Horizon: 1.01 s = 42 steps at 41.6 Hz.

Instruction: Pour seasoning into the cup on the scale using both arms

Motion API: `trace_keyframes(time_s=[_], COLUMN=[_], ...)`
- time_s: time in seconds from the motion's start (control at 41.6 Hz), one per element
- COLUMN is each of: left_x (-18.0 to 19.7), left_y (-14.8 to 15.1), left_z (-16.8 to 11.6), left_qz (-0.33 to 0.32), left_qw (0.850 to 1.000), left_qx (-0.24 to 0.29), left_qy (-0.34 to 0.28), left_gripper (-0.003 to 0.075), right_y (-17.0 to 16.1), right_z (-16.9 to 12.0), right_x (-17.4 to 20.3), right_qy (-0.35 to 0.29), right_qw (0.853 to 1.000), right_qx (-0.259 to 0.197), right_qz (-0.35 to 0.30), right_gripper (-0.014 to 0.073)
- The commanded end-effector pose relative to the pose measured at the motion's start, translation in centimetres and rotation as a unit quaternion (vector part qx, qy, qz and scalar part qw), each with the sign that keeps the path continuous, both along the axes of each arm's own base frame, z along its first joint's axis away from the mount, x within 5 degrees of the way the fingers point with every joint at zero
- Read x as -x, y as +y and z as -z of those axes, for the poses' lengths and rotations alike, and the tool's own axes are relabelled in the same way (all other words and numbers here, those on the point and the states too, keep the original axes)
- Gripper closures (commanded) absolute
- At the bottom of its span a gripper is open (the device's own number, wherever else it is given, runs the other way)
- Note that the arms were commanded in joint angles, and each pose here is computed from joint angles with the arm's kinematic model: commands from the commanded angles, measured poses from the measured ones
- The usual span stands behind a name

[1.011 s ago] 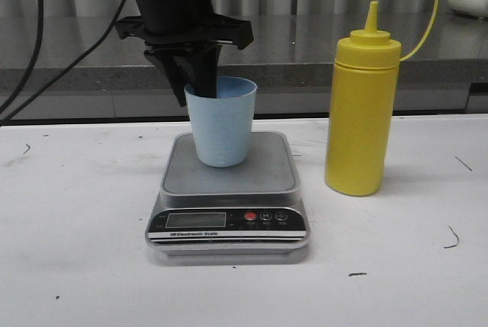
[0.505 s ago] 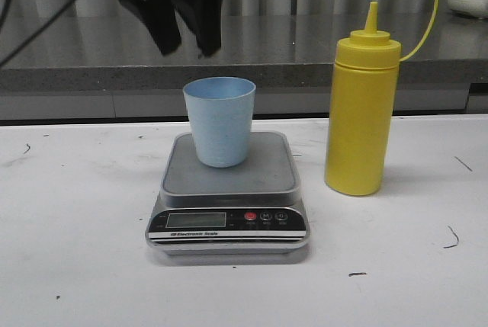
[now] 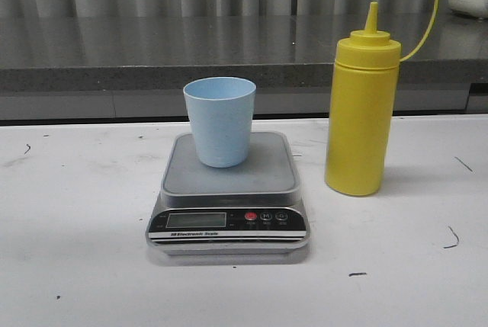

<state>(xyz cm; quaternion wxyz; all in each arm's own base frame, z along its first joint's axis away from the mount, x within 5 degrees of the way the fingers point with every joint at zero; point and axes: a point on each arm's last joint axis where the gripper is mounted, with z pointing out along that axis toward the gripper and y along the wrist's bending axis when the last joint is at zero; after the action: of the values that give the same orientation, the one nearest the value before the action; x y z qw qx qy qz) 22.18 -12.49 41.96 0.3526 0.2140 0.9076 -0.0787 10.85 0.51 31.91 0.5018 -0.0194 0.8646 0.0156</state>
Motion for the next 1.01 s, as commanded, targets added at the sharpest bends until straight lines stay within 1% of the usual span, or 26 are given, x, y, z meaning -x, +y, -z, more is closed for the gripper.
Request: trace_keyframes(time_s=[0.0, 0.289, 0.505, 0.674, 0.987], left_x=[2.9, 10.0, 14.0, 15.5, 15.6], left_y=[1.8, 5.9, 8.3, 9.1, 9.2], left_z=[-1.5, 0.9, 2.7, 3.5, 3.6], left_qz=[-0.007, -0.005, -0.016, -0.019, -0.019], left_qw=[0.998, 0.995, 0.992, 0.99, 0.99], left_qx=[0.033, 0.053, 0.08, 0.09, 0.09], left_qy=[-0.052, -0.079, -0.098, -0.11, -0.109], left_gripper=[0.0331, 0.0331, 0.0331, 0.0331, 0.0331], right_y=[-0.1, -0.1, -0.1, -0.1, -0.1], right_z=[-1.3, -1.3, -1.3, -1.3, -1.3], right_x=[-0.4, -0.4, -0.4, -0.4, -0.4], right_qy=[-0.042, -0.042, -0.042, -0.042, -0.042], right_qw=[0.999, 0.999, 0.999, 0.999, 0.999], right_qx=[0.006, 0.006, 0.006, 0.006, 0.006], right_qz=[0.002, 0.002, 0.002, 0.002, 0.002], right_gripper=[0.0005, 0.0005, 0.0005, 0.0005, 0.0005])
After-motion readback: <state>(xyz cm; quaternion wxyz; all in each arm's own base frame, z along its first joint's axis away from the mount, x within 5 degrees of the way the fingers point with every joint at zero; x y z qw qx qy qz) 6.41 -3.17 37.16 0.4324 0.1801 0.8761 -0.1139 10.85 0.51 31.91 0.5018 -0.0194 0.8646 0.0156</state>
